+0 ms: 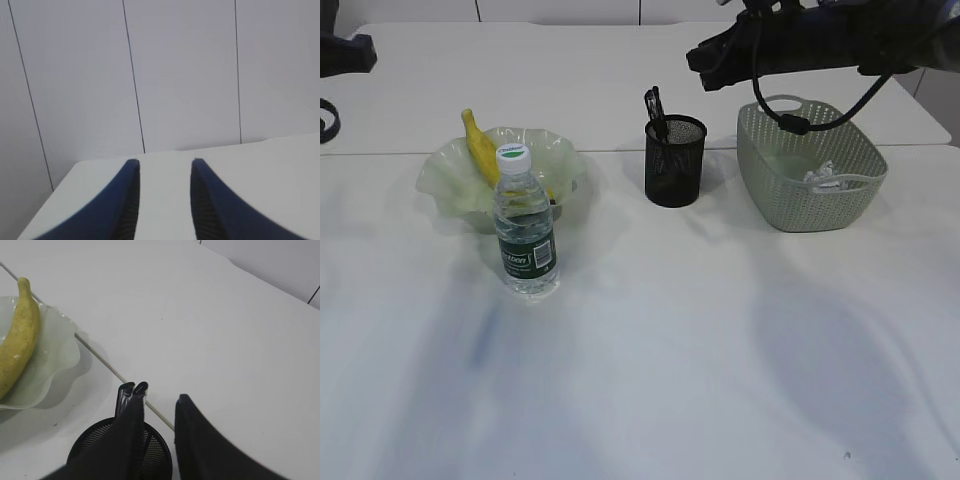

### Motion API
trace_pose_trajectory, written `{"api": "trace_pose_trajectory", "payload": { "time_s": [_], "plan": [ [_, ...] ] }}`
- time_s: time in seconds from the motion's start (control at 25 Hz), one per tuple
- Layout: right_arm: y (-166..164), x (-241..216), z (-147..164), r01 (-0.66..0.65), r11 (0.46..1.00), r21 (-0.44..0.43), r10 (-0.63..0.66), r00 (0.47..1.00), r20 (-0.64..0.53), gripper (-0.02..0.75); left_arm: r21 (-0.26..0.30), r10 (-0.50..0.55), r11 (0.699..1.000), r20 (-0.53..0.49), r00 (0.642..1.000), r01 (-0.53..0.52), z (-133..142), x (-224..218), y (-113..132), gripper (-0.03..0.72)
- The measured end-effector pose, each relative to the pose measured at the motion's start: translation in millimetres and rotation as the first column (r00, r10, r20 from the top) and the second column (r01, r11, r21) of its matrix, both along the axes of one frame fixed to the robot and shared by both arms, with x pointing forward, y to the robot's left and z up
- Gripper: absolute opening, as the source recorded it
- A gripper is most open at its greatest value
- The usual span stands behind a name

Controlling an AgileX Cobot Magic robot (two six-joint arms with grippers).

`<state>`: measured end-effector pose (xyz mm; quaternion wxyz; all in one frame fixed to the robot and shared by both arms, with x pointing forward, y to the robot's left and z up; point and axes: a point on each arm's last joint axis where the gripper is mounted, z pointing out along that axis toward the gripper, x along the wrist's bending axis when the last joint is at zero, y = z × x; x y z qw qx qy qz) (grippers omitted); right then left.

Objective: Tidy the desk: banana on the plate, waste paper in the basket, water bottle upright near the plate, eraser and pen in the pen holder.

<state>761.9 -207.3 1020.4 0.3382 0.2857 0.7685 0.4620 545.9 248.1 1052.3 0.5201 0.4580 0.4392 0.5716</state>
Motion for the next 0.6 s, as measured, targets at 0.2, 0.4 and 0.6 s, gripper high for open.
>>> {"api": "trace_pose_trajectory", "payload": {
  "time_s": [0.2, 0.4, 0.6],
  "plan": [
    [1, -1, 0, -0.013, 1.0, 0.003, 0.013, 1.0, -0.003, 0.166, 0.004, -0.014, 1.0, -0.048, 0.999, 0.015, -17, -11, -7, 0.239],
    [2, -1, 0, -0.022, 1.0, 0.007, 0.022, 1.0, -0.008, 0.166, -0.023, -0.021, 1.0, -0.093, 0.995, 0.019, -28, -27, -12, 0.239],
    [1, -4, 9, -0.022, 1.0, 0.008, 0.022, 1.0, 0.009, 0.166, -0.034, -0.048, 0.998, -0.122, 0.991, 0.044, -28, -47, -17, 0.239]
  ]
}}
